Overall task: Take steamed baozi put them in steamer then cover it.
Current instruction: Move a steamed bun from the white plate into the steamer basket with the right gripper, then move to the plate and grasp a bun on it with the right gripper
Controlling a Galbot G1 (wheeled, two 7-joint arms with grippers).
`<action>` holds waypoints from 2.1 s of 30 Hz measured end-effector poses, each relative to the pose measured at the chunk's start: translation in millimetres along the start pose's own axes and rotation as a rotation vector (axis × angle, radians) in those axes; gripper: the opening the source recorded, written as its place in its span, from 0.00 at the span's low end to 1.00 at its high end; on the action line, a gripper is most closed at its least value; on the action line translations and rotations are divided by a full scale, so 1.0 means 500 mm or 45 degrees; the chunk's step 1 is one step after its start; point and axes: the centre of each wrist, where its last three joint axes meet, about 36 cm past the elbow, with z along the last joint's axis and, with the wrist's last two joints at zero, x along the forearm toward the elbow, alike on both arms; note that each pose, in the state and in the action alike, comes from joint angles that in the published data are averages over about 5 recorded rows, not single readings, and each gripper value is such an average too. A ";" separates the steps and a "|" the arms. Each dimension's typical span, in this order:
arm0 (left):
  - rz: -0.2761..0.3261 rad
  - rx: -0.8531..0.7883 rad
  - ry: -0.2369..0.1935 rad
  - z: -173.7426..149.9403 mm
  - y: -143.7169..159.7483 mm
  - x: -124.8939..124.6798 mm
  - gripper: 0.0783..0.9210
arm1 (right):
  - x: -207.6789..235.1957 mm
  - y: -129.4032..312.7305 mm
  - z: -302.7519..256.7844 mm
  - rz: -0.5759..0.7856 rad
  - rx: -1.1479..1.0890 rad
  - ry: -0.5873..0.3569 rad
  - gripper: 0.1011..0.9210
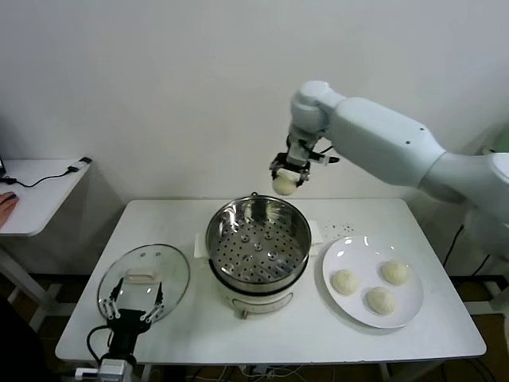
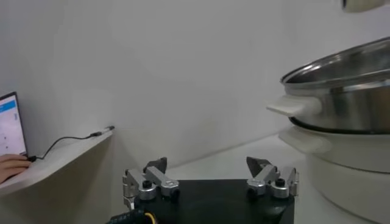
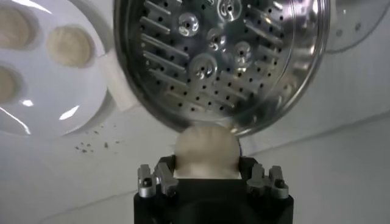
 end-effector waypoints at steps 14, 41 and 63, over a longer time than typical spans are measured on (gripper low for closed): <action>-0.008 0.028 0.013 0.006 0.001 0.008 0.88 | -0.141 -0.077 -0.055 -0.073 0.143 -0.062 0.69; -0.015 0.040 0.027 0.006 0.004 0.018 0.88 | -0.129 -0.040 -0.037 -0.078 0.092 -0.073 0.88; -0.003 0.030 0.005 -0.005 0.016 0.030 0.88 | 0.013 0.421 0.006 0.186 -1.150 -0.213 0.88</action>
